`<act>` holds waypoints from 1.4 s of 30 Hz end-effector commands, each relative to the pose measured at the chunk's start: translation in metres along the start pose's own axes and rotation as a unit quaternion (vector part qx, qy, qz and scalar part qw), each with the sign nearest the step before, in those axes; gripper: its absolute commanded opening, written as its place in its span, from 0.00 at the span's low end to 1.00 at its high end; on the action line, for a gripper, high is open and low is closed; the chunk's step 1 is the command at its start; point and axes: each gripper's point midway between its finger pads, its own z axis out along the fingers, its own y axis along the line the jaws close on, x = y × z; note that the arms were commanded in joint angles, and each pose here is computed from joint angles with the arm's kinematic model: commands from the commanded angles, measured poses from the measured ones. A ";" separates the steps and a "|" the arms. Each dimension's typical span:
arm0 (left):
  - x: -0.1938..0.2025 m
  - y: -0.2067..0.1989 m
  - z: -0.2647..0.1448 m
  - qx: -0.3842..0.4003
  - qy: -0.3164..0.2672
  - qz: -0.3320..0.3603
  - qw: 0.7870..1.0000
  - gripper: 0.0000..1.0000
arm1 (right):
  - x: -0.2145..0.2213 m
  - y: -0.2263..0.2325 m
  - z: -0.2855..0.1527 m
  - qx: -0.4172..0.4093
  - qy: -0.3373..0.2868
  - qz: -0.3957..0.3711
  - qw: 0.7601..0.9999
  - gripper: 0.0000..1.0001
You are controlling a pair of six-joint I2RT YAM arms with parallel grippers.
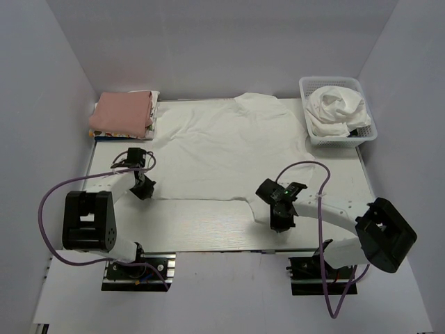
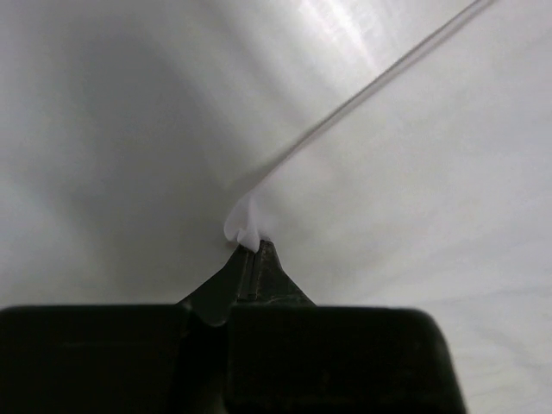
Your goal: Fold and stack the t-shirts
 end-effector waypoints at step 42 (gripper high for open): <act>-0.074 -0.083 -0.050 0.049 -0.016 -0.022 0.998 0.00 | -0.235 -0.021 -0.082 -0.011 -0.195 0.073 0.978 0.00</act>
